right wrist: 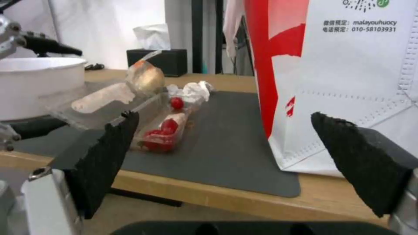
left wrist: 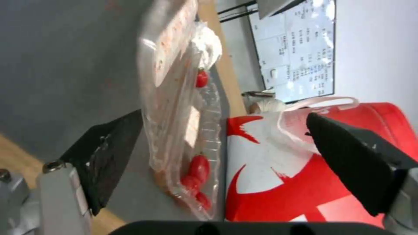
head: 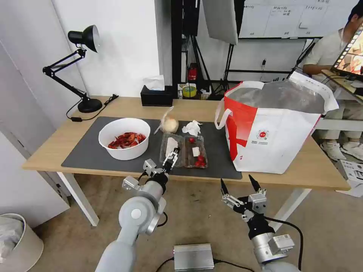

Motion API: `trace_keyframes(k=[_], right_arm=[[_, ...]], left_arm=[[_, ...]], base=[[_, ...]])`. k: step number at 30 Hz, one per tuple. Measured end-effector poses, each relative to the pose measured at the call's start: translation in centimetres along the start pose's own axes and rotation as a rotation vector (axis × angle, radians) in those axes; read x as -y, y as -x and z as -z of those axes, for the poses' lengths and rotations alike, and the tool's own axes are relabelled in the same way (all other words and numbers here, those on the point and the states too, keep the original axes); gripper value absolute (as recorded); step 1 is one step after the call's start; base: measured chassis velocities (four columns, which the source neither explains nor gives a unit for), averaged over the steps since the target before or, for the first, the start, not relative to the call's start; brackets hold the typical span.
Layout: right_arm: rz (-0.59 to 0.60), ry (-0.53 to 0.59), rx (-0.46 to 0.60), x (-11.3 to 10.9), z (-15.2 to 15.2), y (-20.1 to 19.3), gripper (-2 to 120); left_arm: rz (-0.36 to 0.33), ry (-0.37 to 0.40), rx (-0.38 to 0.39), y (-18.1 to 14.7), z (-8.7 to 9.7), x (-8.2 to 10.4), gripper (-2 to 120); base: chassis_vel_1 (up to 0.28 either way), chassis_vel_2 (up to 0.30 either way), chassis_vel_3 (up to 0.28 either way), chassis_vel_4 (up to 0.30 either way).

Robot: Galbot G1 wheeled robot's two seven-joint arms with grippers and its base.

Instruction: Pick up the trash from the table and place it into the takeout bag.

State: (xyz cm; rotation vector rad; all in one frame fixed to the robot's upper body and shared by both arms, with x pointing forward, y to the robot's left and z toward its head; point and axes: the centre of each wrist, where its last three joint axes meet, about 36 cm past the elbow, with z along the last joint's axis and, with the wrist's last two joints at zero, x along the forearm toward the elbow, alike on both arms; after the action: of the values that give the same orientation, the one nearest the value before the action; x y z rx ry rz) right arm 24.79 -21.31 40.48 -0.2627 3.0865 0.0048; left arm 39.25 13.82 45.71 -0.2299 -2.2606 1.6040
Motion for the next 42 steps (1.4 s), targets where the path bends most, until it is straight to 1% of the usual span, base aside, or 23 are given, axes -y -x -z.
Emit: trace_keyframes(k=[5,12,21,27,37,40,42], right_arm=[[0.002,0.002,0.000,-0.1,0.0,0.0,100],[0.004,0.004,0.001,-0.2,0.0,0.1,100],[0.005,0.002,0.000,-0.2,0.0,0.0,100],[0.003,-0.003,0.004,-0.1,0.3,-0.2,100],[0.003,0.002,0.007,-0.1,0.6,-0.4,100],[0.004,0.005,0.011,-0.1,0.8,-0.5,100],[0.006,0.009,0.016,-0.1,1.1,-0.5,100]], left_arm=[[-0.026,-0.002,0.019,0.1,0.2,0.1,100],[-0.044,-0.004,0.034,0.1,0.4,0.3,100],[-0.060,-0.011,0.033,0.2,0.2,0.4,100],[-0.084,-0.021,0.023,0.3,-0.4,0.8,100],[-0.112,-0.021,0.015,0.2,-1.0,1.2,100],[-0.120,-0.020,0.013,0.3,-1.4,1.3,100],[-0.128,-0.022,0.002,0.3,-2.1,1.5,100]], base=[[0.000,0.000,0.000,0.000],[0.000,0.000,0.000,0.000],[0.000,0.000,0.000,0.000],[0.000,0.000,0.000,0.000],[0.000,0.000,0.000,0.000],[0.000,0.000,0.000,0.000],[0.000,0.000,0.000,0.000]])
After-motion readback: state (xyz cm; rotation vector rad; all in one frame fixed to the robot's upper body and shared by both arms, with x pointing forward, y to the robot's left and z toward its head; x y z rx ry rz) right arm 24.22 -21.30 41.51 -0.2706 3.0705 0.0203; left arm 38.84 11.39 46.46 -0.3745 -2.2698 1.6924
